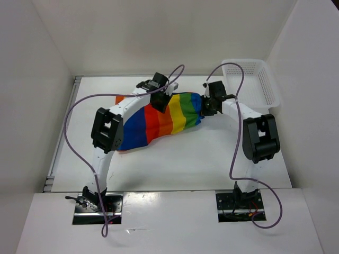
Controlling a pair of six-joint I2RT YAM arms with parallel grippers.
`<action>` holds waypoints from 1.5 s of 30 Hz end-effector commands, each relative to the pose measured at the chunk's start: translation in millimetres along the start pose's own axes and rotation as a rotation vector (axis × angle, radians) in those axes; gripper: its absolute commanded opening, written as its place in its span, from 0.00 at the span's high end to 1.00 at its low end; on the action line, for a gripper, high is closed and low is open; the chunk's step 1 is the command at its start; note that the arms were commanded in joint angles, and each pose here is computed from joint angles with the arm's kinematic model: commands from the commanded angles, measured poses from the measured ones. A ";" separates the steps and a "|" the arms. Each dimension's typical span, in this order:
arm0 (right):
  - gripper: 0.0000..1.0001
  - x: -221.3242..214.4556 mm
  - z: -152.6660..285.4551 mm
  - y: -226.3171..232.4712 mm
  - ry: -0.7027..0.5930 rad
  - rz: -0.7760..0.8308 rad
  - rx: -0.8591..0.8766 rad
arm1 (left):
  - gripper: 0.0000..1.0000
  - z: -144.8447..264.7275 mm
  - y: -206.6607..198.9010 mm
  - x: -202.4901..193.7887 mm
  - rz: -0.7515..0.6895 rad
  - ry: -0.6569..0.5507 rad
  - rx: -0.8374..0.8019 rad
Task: Fold and stack the shorts
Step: Fold the shorts
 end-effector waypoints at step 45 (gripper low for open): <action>1.00 90.5 131.4 -40.2 -0.156 0.670 -0.351 | 0.63 -39.2 70.3 -114.5 0.283 0.240 -0.214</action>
Point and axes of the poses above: each gripper's point midway between its finger pads, its own z axis back along the fingers, its own y axis along the line the jaws close on, x = y × z, the point moved 2 cm from there along z, back along the fingers, and after that the axes turned 8 degrees about z, right-handed, at the moved point
